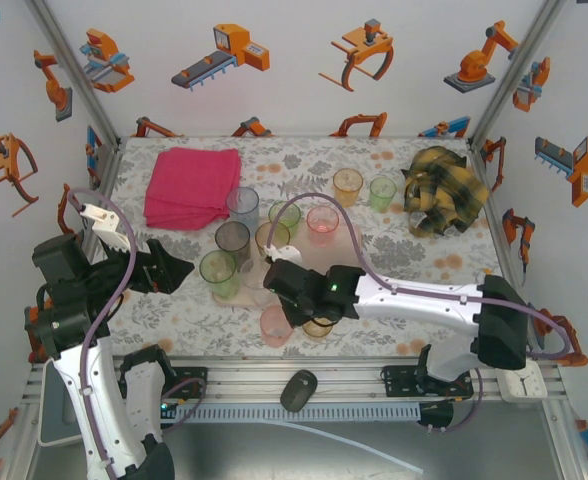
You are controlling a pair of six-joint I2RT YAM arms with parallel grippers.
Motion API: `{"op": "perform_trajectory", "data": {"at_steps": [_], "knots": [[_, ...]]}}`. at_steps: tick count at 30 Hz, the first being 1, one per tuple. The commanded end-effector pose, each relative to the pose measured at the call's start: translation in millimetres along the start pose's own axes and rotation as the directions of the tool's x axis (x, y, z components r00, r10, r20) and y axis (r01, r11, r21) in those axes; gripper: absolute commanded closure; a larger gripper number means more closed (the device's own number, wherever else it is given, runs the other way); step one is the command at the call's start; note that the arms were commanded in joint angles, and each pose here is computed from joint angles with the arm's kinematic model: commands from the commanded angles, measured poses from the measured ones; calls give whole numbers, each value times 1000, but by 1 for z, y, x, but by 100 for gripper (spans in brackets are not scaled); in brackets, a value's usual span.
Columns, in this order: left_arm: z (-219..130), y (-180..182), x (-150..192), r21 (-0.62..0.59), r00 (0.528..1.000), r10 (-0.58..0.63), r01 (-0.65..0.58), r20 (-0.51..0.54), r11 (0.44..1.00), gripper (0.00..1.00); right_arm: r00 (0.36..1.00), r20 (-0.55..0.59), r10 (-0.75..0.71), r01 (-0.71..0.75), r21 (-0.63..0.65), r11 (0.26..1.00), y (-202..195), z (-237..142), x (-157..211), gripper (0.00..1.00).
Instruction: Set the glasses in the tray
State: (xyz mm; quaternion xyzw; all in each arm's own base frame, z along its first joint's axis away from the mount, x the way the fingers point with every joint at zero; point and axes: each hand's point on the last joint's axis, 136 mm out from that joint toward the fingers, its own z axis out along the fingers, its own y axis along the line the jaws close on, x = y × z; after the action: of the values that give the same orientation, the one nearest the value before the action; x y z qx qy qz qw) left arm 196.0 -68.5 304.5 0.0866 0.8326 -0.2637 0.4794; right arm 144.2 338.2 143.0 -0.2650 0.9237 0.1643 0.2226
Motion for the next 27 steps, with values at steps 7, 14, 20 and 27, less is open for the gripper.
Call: {"op": "perform_trajectory", "data": {"at_steps": [7,14,20,27], "knots": [[-7,-10,-13,23,999,17,-18,35,1000,3,994,109,23,-21,-18,1000,-23,-65,-44,98],[-8,-11,-13,22,999,20,-21,37,1000,3,993,111,37,-48,95,994,-75,-99,-58,97],[-7,-10,-12,22,999,16,-16,34,1000,3,986,140,87,-110,166,980,-115,-104,-70,96],[-7,-10,-13,23,999,16,-16,34,1000,3,980,162,111,-147,230,962,-145,-79,-87,96]]}}
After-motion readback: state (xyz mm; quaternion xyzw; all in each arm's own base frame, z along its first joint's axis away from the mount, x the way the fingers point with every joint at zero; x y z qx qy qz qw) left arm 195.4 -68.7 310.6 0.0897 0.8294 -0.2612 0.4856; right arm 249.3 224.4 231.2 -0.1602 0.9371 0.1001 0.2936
